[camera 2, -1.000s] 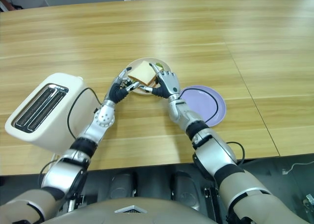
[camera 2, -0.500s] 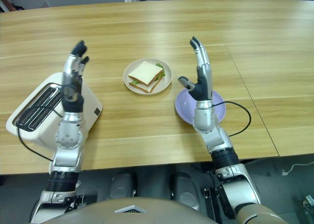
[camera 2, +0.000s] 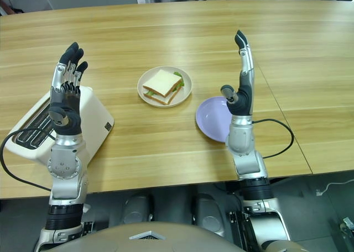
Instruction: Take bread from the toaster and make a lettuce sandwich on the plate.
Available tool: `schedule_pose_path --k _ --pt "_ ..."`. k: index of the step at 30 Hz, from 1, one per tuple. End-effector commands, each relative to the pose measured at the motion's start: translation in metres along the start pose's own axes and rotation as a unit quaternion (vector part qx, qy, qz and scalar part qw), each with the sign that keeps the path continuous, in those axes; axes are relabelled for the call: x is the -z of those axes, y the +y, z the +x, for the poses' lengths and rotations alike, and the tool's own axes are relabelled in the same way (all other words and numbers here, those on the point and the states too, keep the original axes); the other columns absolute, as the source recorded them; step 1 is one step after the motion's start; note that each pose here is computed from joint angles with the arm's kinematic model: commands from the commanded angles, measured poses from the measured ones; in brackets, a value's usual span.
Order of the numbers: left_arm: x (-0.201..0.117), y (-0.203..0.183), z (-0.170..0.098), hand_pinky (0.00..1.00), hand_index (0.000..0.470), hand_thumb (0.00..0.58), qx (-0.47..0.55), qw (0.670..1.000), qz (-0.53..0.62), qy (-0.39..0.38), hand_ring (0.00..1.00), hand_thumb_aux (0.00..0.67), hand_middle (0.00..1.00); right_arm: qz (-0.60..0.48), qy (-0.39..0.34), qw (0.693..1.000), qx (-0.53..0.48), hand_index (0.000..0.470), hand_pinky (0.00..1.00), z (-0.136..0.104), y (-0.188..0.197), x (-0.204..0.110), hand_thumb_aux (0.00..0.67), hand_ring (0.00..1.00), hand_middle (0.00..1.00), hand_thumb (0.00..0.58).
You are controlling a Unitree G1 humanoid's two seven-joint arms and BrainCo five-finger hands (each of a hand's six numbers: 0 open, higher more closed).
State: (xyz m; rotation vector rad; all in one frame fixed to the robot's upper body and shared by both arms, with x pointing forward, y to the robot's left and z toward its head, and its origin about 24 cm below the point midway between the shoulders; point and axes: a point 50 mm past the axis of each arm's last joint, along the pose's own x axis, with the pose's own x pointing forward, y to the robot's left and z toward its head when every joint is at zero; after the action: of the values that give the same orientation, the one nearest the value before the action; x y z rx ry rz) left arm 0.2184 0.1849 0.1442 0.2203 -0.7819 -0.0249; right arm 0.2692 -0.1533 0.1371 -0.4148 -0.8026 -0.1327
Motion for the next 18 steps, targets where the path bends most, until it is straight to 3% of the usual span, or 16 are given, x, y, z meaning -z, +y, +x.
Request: schedule_pose_path --k 1,18 --pt "0.0041 0.0004 -0.0026 0.00 0.000 0.000 -0.002 1.000 0.000 0.015 0.00 0.000 0.00 0.002 0.004 1.000 0.003 0.000 0.00 -0.0013 -0.0021 -0.0011 0.000 0.00 0.00 0.000" --pt "0.0054 0.0040 -0.0019 0.00 0.000 0.000 -0.016 1.000 0.004 0.020 0.00 0.000 0.00 0.012 0.004 1.000 0.000 0.000 0.00 0.0002 0.0028 -0.0039 0.000 0.00 0.00 0.000"
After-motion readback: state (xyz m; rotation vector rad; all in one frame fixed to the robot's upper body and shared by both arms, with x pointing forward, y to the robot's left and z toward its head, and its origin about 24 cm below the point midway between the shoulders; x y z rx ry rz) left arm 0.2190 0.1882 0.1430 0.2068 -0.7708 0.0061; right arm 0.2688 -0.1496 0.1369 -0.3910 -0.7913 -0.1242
